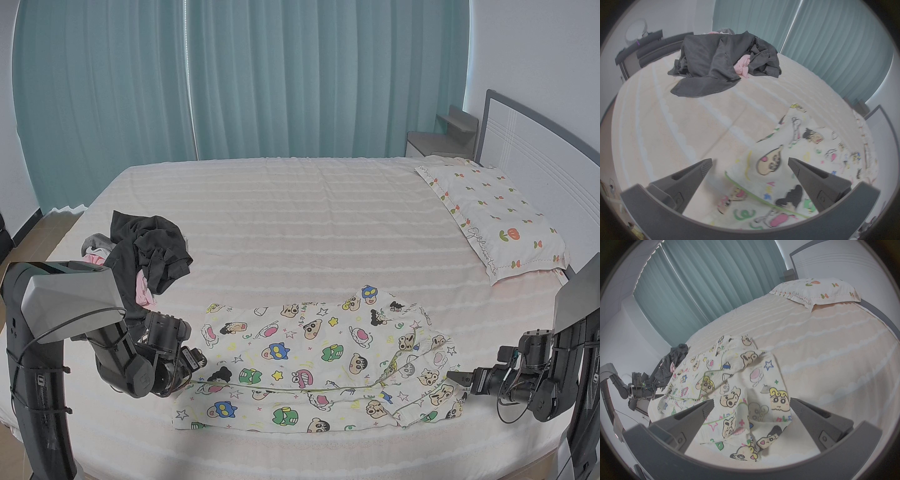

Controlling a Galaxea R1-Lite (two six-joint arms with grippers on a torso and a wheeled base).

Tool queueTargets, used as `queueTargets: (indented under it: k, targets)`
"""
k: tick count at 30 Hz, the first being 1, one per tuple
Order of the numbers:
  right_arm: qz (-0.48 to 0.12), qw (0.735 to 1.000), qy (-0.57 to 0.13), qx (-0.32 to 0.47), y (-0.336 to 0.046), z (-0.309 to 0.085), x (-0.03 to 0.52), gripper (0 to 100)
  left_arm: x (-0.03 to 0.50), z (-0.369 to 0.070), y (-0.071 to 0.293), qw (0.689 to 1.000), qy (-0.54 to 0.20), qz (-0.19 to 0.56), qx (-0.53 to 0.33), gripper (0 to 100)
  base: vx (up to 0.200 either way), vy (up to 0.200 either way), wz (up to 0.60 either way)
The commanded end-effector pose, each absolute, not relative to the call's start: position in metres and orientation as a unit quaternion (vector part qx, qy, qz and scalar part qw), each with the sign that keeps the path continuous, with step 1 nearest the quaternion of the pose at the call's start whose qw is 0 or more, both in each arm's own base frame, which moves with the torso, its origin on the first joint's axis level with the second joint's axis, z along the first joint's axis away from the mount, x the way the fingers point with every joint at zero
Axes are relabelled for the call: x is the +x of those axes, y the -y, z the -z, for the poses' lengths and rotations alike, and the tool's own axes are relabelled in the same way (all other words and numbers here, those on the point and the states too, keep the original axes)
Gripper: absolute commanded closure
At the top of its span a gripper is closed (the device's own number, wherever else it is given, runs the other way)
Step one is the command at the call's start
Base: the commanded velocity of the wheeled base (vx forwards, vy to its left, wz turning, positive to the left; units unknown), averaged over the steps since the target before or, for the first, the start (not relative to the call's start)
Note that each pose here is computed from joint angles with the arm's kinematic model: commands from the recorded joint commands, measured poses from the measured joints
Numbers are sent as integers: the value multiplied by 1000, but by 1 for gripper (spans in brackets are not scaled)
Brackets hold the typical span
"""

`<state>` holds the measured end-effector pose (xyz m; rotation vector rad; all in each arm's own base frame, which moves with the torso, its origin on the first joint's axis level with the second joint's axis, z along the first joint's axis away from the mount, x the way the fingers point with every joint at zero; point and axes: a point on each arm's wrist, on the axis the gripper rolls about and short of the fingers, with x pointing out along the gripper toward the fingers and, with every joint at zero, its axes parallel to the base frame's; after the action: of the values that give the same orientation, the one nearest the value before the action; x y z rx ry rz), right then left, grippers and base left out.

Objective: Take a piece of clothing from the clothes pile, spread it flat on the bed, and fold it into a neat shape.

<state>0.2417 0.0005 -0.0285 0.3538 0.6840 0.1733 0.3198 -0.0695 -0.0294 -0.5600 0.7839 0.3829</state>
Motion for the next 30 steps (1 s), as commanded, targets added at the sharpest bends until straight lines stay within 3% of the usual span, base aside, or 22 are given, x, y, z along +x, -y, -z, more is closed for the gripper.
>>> queueTargets:
  k: [1, 7, 15, 20, 30]
  targets:
    - [-96, 944, -240, 206, -5, -4, 267, 0, 323, -24, 69, 870, -328, -116, -348, 0, 0, 0, 0]
    - [-112, 958, -168, 202, -13, -20, 313, 0, 362, -51, 74, 888, -269, -86, -363, 0, 0, 0, 0]
    - [-111, 935, -224, 251, -27, -2, 326, 0, 412, -16, 70, 885, -319, -68, -331, 0, 0, 0, 0]
    - [-112, 937, -212, 254, -26, 14, 315, 0, 425, 28, 67, 897, -374, -5, -236, 0, 0, 0, 0]
    - [-114, 934, -224, 254, -30, 17, 311, 0, 451, 44, 72, 897, -376, 1, -232, 0, 0, 0, 0]
